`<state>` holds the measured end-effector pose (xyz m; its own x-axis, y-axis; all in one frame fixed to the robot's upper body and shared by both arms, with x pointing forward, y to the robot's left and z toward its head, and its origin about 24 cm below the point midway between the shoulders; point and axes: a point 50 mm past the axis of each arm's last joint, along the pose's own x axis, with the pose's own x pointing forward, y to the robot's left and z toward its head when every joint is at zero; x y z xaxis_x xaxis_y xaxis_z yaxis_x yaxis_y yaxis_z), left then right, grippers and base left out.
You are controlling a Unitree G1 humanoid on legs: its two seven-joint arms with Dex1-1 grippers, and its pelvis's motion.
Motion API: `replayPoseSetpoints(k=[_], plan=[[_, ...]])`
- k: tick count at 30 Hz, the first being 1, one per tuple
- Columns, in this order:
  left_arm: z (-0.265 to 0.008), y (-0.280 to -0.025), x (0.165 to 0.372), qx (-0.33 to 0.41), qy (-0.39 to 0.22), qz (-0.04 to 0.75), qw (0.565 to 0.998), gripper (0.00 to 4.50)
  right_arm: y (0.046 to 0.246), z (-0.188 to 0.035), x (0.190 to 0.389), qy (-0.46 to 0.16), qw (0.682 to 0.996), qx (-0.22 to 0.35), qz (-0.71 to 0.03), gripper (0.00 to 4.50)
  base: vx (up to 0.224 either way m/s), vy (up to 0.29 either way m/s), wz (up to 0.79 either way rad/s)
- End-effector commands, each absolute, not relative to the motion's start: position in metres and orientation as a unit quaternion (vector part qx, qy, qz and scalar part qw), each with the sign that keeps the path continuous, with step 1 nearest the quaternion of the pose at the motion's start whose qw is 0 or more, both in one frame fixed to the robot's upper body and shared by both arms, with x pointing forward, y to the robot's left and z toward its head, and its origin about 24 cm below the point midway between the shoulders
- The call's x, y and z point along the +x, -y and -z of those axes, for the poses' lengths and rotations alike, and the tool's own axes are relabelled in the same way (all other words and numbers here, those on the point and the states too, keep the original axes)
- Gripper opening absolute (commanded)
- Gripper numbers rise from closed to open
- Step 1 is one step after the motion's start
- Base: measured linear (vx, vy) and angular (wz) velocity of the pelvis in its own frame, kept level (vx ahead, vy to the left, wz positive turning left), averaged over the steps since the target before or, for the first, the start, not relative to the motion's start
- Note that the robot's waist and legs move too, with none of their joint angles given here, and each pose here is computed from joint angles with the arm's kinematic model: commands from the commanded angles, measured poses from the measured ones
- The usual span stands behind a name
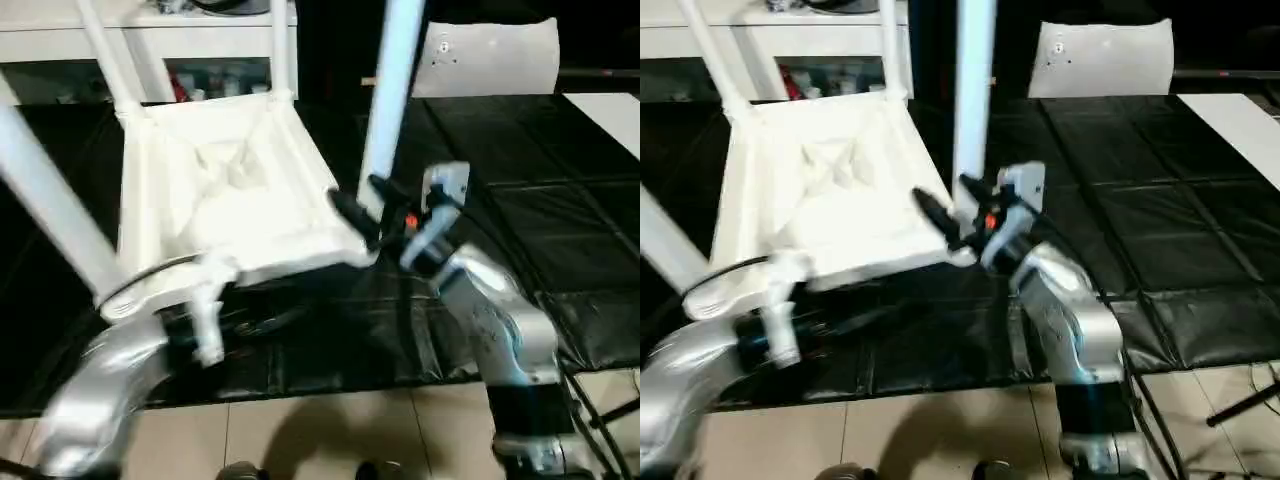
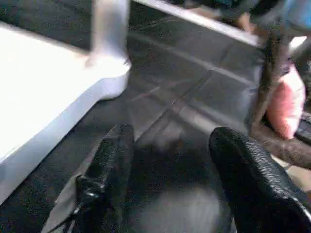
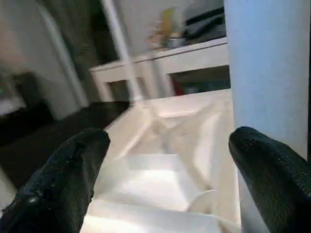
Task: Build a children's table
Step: Rotate leg to tighten
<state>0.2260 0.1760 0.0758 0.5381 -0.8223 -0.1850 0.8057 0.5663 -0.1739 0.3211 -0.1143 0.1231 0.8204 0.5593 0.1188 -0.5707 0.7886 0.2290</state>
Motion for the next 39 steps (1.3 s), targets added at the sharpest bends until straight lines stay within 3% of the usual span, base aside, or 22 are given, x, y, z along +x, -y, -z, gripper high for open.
replayPoseSetpoints(k=[1, 2, 4, 8, 16, 20, 25, 31, 37, 39], plan=[[-0.079, -0.184, 0.222, -0.025, -0.125, 0.459, 0.879, 3.16, 0.148, -0.113, 0.332, 0.004, 0.974, 0.114, -0.197, 4.5, 0.0, 0.0, 0.0], [-0.075, -0.196, 0.214, -0.016, -0.142, 0.452, 0.88, 3.22, 0.162, -0.111, 0.337, 0.005, 0.982, 0.102, -0.158, 4.5, 0.0, 0.0, 0.0], [-0.074, -0.201, 0.21, -0.013, -0.15, 0.448, 0.881, 3.37, 0.166, -0.11, 0.339, 0.006, 0.985, 0.096, -0.145, 4.5, 0.0, 0.0, 0.0], [-0.068, -0.237, 0.196, -0.01, -0.178, 0.399, 0.9, 3.64, 0.177, -0.101, 0.335, -0.006, 0.988, 0.062, -0.143, 4.5, 0.0, 0.0, 0.0], [-0.071, -0.265, 0.188, -0.012, -0.179, 0.361, 0.915, 4.23, 0.161, -0.083, 0.313, -0.039, 0.972, 0.057, -0.223, 4.5, 0.0, 0.0, 0.0], [-0.077, -0.274, 0.193, -0.008, -0.176, 0.355, 0.918, 4.46, 0.149, -0.061, 0.294, -0.089, 0.958, 0.02, -0.272, 4.5, 0.0, 0.0, 0.0], [-0.075, -0.28, 0.175, -0.031, -0.236, 0.399, 0.885, 4.46, 0.148, -0.05, 0.284, -0.109, 0.958, 0.011, -0.267, 4.5, 0.0, 0.0, 0.0], [-0.081, -0.294, 0.162, -0.05, -0.284, 0.411, 0.865, 4.46, 0.139, -0.05, 0.272, -0.127, 0.934, 0.033, -0.332, 4.5, -0.025, -0.041, 0.01], [-0.098, -0.327, 0.187, 0.016, -0.21, 0.327, 0.921, 4.46, 0.13, -0.05, 0.265, -0.133, 0.916, 0.029, -0.378, 4.5, 0.035, -0.043, 0.06], [-0.111, -0.32, 0.204, 0.017, -0.152, 0.321, 0.935, 4.46, 0.129, -0.049, 0.268, -0.137, 0.918, 0.026, -0.372, 4.5, 0.0, 0.0, 0.0]])
